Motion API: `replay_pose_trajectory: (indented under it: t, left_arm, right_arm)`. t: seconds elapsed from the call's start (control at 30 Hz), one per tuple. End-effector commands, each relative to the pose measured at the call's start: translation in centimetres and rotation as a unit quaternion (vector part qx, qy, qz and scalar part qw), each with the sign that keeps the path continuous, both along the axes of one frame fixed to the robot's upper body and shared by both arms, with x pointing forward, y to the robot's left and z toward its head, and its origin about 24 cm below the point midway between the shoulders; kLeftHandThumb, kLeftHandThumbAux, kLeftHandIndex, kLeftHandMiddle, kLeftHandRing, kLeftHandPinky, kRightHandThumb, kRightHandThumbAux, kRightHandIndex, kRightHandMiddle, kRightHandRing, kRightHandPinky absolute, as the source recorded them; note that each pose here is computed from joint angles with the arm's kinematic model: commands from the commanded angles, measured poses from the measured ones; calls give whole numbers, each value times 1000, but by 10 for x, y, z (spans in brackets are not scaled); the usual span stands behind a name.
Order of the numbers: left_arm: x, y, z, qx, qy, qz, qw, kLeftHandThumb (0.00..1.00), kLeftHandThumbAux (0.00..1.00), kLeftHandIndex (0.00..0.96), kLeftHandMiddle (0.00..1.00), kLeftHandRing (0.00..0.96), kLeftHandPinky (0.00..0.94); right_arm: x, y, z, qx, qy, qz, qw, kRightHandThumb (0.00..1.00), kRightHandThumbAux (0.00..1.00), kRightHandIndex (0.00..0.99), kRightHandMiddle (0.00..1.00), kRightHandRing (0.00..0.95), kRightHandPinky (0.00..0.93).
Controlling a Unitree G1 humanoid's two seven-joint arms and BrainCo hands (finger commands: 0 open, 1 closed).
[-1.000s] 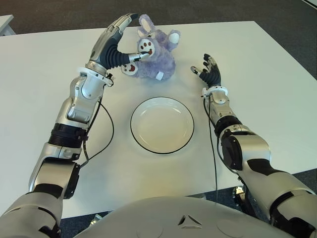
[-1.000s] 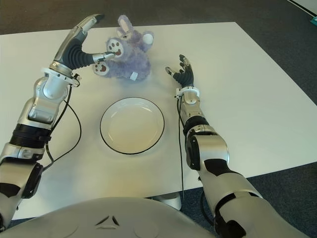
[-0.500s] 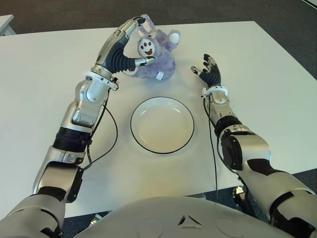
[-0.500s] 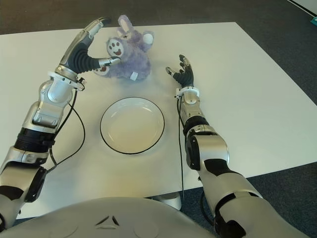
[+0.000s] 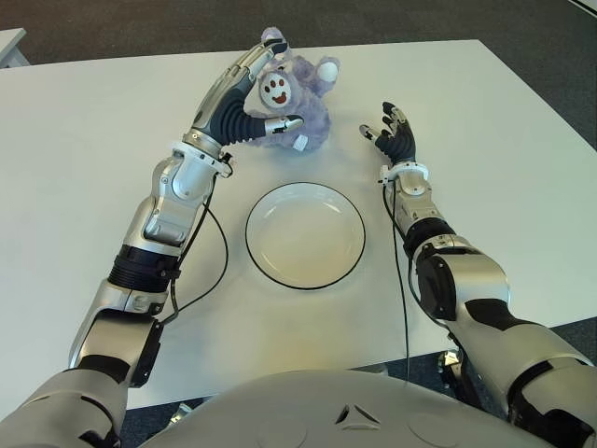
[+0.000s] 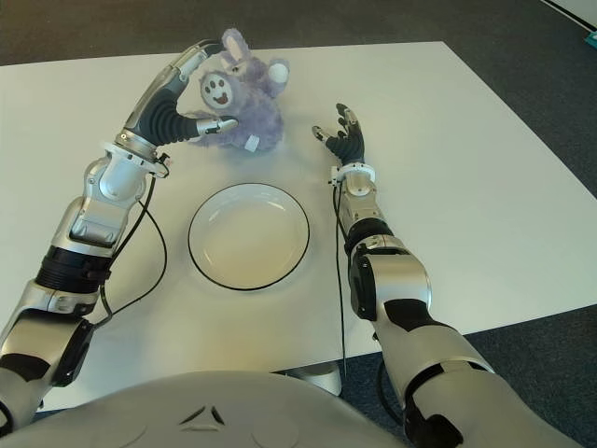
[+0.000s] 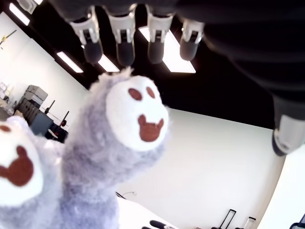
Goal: Put the doll into the plate.
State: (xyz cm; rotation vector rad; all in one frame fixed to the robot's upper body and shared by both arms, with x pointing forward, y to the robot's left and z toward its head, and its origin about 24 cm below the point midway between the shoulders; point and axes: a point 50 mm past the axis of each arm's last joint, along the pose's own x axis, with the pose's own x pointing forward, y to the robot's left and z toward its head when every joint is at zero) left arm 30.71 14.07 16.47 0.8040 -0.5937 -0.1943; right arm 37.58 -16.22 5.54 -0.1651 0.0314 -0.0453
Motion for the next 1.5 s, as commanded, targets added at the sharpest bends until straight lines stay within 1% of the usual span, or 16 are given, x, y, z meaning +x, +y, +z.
replay_pose_trajectory:
  t: [0.03, 0.17, 0.43, 0.57, 0.63, 0.67, 0.73, 0.97, 1.2, 1.5]
  left_arm:
    - [0, -3, -6, 3, 15, -6, 1000, 82, 466, 0, 56, 49, 15]
    - [1, -5, -9, -1, 19, -6, 1000, 94, 471, 0, 55, 51, 29]
    - [8, -10, -15, -14, 9, 0, 1000, 119, 473, 0, 85, 80, 53]
    - [11, -11, -19, -24, -6, 2, 1000, 188, 484, 0, 107, 103, 87]
    - [13, -12, -20, -25, -12, 3, 1000, 208, 484, 0, 113, 108, 81]
    - [14, -12, -20, -25, -15, 4, 1000, 227, 476, 0, 117, 108, 42]
    - [15, -12, -21, -24, -20, 5, 1000, 242, 467, 0, 119, 106, 24]
    - [19, -12, -24, -23, -34, 10, 999, 283, 438, 0, 115, 97, 13]
    - [24, -12, -26, -13, -47, 24, 999, 345, 419, 0, 108, 85, 0]
    - [28, -11, -29, -8, -58, 37, 998, 348, 396, 0, 112, 85, 0]
  right_arm:
    - [-31, 5, -60, 10, 128, 0, 992, 330, 825, 100, 28, 0, 39]
    - [-31, 5, -60, 9, 128, 0, 992, 309, 824, 92, 26, 0, 37]
    - [-31, 5, -60, 10, 127, 0, 992, 314, 817, 100, 26, 0, 38]
    - [-31, 5, -60, 7, 126, 2, 992, 314, 818, 106, 27, 0, 40]
    - [-31, 5, -60, 7, 125, 2, 992, 313, 820, 106, 28, 0, 42]
    - [-31, 5, -60, 7, 125, 2, 992, 313, 824, 107, 31, 2, 47]
    - [-31, 5, -60, 7, 124, 2, 992, 312, 827, 107, 32, 4, 48]
    - [-31, 5, -59, 6, 122, 3, 993, 302, 830, 107, 34, 6, 46]
    - [-31, 5, -59, 7, 120, 4, 993, 296, 833, 103, 35, 10, 46]
    - [-31, 5, -59, 8, 120, 3, 993, 296, 830, 102, 32, 5, 44]
